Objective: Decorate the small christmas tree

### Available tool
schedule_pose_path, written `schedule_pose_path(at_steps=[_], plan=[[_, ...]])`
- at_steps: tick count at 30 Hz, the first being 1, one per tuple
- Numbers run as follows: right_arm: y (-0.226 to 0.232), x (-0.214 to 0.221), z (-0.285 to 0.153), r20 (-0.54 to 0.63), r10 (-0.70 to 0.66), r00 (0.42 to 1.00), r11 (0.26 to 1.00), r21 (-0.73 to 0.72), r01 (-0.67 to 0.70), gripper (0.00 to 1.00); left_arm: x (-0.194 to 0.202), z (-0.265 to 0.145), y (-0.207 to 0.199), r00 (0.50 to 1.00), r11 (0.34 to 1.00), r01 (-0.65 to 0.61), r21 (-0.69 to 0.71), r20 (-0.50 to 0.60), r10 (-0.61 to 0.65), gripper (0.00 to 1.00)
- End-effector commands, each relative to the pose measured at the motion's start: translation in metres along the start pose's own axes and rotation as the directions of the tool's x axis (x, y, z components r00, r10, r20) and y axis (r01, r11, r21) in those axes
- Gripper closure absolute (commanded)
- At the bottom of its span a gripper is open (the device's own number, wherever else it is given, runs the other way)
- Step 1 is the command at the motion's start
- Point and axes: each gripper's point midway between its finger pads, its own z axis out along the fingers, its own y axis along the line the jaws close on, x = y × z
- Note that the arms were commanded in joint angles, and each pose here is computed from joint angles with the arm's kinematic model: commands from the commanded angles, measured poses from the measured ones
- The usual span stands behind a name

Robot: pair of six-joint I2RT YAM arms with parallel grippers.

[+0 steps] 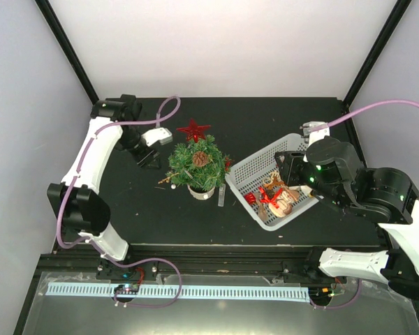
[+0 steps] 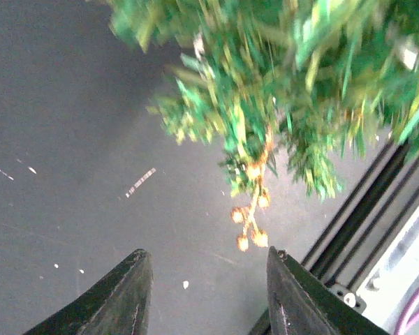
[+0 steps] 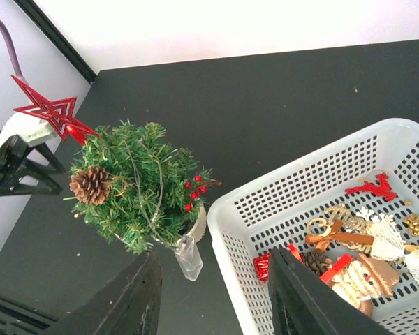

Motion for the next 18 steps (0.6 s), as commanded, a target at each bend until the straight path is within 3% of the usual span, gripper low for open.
schedule_pose_path(at_steps=[1, 6, 12, 18], plan=[[-0.007, -0.001, 0.001, 0.013, 0.001, 1.000, 0.999, 0.035, -0.001, 0.55, 0.030, 0.003, -0.008, 0.998, 0.999, -0.035, 0.013, -0.047, 0.036, 0.55], [-0.011, 0.003, 0.001, 0.008, 0.010, 1.000, 0.999, 0.043, -0.010, 0.55, 0.062, 0.006, -0.011, 0.998, 0.999, 0.001, 0.032, -0.061, 0.001, 0.58], [-0.010, 0.005, 0.004, 0.005, 0.012, 1.000, 0.999, 0.042, -0.012, 0.55, 0.086, 0.011, -0.036, 0.997, 0.997, -0.058, 0.059, -0.054, 0.062, 0.60], [-0.005, 0.004, 0.008, -0.002, 0.000, 1.000, 0.999, 0.034, 0.000, 0.55, 0.086, 0.023, -0.040, 0.999, 0.993, -0.026, 0.115, -0.044, 0.032, 0.64]])
